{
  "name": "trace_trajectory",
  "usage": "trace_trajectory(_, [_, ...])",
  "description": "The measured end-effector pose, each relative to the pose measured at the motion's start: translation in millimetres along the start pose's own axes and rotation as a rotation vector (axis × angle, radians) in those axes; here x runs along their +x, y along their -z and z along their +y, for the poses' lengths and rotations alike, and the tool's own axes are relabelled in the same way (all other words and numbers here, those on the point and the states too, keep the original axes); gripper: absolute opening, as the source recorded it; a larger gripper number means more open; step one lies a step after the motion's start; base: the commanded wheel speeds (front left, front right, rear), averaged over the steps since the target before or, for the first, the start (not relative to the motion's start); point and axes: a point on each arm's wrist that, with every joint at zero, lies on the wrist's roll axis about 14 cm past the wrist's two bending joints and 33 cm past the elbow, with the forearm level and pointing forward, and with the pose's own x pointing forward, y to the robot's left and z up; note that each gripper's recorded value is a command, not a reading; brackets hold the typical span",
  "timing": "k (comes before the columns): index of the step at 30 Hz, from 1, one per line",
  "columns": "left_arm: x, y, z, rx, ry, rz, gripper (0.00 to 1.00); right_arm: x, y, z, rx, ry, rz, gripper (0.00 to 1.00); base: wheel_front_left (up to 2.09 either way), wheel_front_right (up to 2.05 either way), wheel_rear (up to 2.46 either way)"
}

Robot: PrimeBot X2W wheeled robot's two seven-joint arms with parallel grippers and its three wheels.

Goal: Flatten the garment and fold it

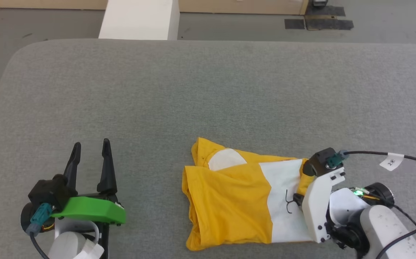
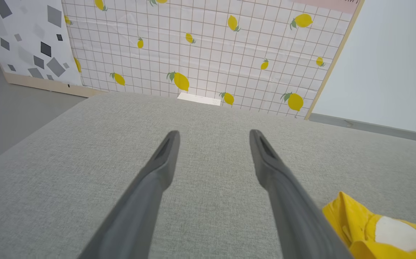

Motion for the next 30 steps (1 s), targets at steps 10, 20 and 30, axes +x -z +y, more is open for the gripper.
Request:
trace_trajectory(10, [4.0,-8.8,5.8,0.003,-0.036,-0.031,1.0,-36.2,-33.5,-15.4,-0.198,0.023,-0.025,0.0,0.0,0.0,0.0])
trace_trajectory(20, [45.6,6.5,-62.6,-0.046,0.147,-0.013,1.0,-96.1,-23.2,-128.8,-0.093,0.299,0.014,0.0,0.0,0.0,0.0])
trace_trajectory(30, [97.4,34.5,-105.6,-0.034,0.288,0.02,1.0,-149.5,-4.5,-259.2,0.093,0.637,0.072,0.0,0.0,0.0,0.0])
